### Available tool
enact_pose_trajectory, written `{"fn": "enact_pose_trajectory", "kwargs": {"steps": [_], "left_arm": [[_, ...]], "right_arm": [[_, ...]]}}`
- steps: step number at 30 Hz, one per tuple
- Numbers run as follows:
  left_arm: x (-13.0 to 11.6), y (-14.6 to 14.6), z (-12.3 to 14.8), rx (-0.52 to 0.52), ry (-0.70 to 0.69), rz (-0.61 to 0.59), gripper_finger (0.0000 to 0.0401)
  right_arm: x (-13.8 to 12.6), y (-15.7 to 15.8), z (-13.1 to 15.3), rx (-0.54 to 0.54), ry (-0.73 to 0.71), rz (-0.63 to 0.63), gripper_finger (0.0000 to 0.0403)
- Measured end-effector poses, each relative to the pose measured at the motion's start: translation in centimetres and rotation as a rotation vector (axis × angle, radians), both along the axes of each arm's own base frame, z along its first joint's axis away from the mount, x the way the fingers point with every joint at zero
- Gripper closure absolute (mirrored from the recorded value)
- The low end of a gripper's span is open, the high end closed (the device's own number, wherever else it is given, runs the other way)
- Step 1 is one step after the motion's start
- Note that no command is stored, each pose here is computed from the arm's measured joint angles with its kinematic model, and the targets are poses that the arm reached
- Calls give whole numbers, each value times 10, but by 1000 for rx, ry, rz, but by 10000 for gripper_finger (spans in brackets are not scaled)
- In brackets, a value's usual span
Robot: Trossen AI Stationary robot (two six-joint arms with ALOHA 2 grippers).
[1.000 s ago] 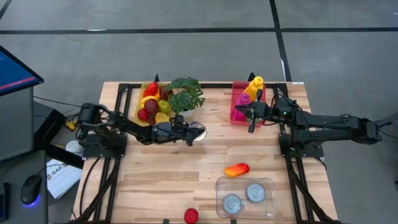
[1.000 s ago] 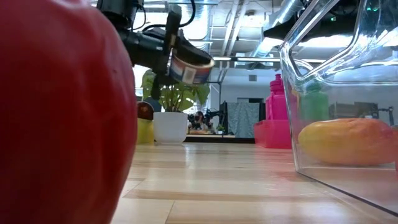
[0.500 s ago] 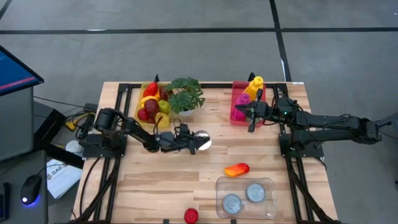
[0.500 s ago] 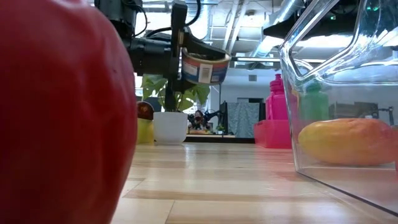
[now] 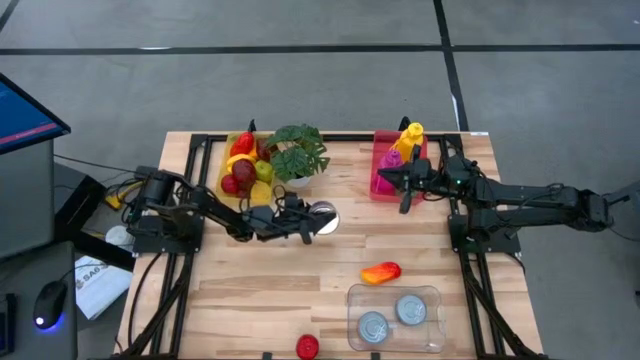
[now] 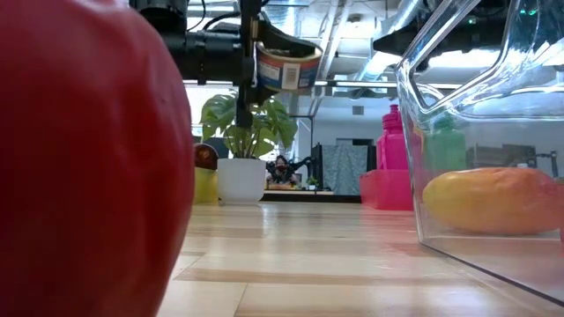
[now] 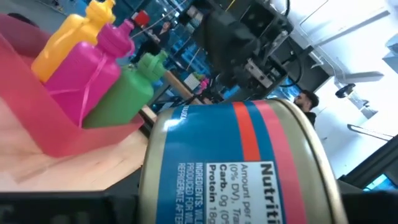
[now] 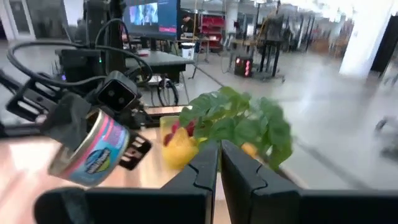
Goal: Pick & Place Food Item
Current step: Put the blue pink tuna can into the transparent bin
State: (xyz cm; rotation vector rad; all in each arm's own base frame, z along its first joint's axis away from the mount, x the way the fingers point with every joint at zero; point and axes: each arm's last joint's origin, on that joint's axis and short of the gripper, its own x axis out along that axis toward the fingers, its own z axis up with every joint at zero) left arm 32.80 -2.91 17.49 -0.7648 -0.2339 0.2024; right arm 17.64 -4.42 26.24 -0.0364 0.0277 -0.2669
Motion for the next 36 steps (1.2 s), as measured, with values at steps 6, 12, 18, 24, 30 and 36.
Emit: {"fn": "enact_pose_trajectory", "kwargs": {"steps": [6,12,18,24,30,36], "left_arm": [[-2,0,4,6,36,-1,229],[-2,-4,1,4,64,-14,229],[-2,-12,0,6,71,-37,229],[-3,-14,3,1,41,-46,229],[-4,-14,8,-9,-12,-45,229],[-3,-13,7,-13,-9,-36,229]], "right_arm": [[6,12,-17,229,102,49,388],[26,37,-32,344,151,142,388],[46,59,-40,386,77,114,388],[55,69,-49,496,65,110,388],[62,72,-58,586,64,103,388],[70,75,-63,515,40,128,374]]}}
